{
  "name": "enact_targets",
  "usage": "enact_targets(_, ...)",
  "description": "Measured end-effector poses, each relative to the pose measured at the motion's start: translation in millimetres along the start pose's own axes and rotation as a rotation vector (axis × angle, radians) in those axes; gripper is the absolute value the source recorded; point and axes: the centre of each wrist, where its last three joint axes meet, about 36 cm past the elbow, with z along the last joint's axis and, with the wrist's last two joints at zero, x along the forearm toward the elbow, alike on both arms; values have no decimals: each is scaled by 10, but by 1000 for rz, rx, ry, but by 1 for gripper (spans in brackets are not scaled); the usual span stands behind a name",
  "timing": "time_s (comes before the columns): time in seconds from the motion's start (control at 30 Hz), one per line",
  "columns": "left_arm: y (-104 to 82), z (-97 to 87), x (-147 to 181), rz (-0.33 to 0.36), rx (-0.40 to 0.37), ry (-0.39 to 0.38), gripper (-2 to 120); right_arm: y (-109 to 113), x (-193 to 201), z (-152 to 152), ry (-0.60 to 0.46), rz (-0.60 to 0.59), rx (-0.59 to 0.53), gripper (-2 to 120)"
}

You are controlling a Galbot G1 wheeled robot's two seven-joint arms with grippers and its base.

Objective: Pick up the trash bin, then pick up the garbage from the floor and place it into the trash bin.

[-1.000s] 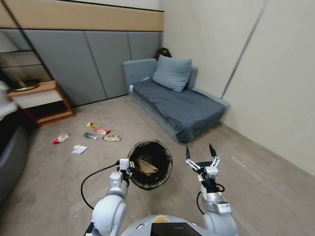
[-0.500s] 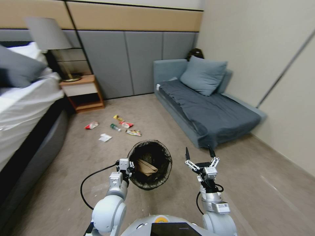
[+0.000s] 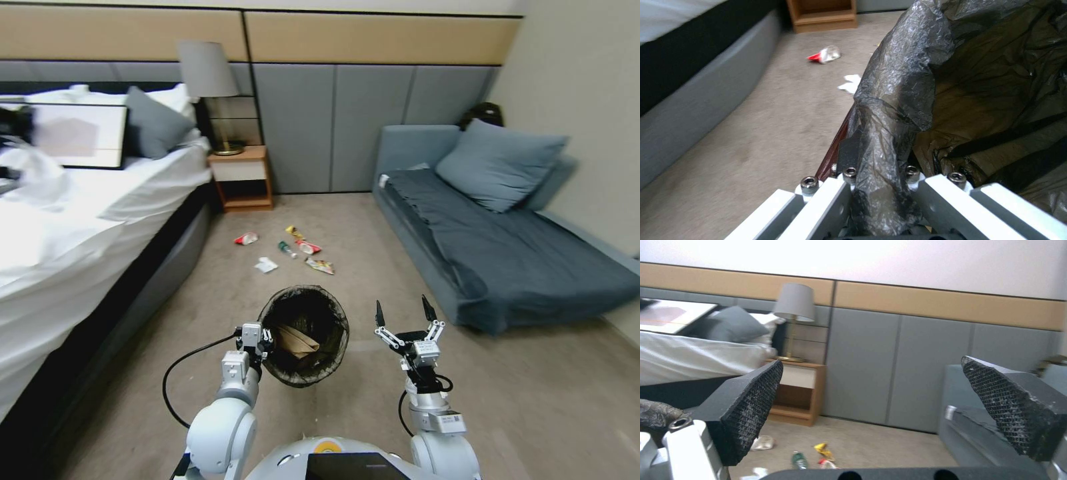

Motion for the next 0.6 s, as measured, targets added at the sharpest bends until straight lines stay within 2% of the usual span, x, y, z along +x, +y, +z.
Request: enact_targets(0.6,-5,6,-6,-1,1,-10,0,-2,-2,-9,-12,-4,0,100)
